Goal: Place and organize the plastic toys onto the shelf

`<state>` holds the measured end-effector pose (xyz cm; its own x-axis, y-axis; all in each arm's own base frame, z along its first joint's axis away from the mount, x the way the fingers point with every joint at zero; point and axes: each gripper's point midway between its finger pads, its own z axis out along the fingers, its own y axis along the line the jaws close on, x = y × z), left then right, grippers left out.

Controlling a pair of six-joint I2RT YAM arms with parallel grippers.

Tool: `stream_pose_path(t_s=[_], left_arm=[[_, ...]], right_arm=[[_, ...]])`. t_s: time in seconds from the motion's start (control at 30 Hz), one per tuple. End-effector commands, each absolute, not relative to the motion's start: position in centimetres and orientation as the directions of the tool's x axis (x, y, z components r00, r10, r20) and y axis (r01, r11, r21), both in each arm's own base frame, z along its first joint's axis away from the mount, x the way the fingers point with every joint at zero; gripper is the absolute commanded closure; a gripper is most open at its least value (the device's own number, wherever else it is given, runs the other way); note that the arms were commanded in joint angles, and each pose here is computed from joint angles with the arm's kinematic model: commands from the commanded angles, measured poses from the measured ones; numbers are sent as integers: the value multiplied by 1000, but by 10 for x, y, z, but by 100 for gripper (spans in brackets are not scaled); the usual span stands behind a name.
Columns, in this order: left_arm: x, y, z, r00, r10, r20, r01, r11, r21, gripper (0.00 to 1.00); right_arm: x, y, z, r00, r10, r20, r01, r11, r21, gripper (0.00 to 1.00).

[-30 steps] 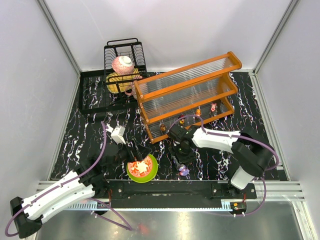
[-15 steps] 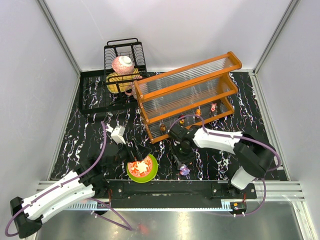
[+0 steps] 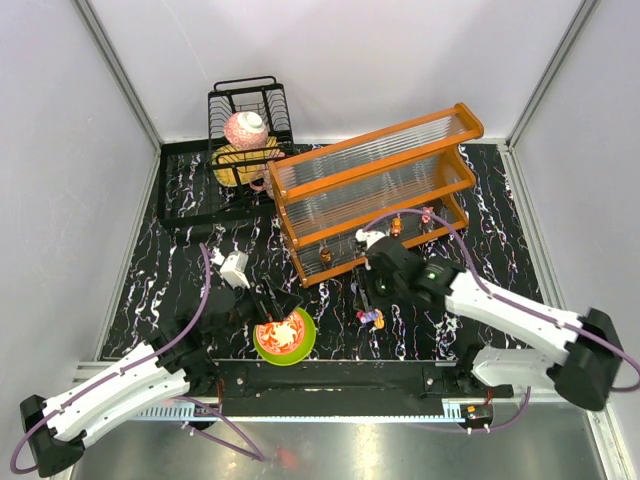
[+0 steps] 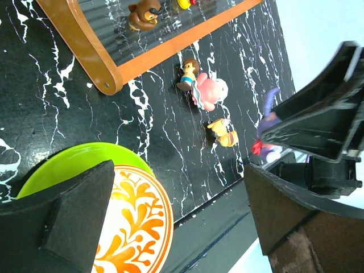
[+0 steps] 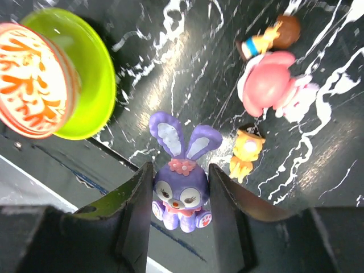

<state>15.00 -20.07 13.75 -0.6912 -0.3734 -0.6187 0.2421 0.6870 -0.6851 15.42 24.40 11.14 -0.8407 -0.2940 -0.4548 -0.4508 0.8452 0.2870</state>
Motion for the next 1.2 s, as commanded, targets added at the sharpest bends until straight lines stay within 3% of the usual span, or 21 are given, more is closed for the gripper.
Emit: stream_pose_path(t_s=[0.0,0.13,0.43,0.73,1.17], left_arm=[[154,-202,160,-663,-411,-625,253,664,-704,1],[154,-198,161,-660,-403,-634,248,679,-691,1],[155,-197,161,-659,-409,-631,237,683,-690,1],[155,-196,162,-656,-408,-636,241,684,-688,1],[156,-193,158,-650,-392,-652,245,703,-667,1]], right_arm=[[186,252,163,-705,-105,-701,-462,818,342,100],[207,242,201,-544,44,-838,-463,817,343,100],[233,242,263,-243,159,-957,-544,795,270,100],[255,257,288,31,202,-979,-597,789,144,100],[279,283,310,169,231,-958,-600,795,85,100]])
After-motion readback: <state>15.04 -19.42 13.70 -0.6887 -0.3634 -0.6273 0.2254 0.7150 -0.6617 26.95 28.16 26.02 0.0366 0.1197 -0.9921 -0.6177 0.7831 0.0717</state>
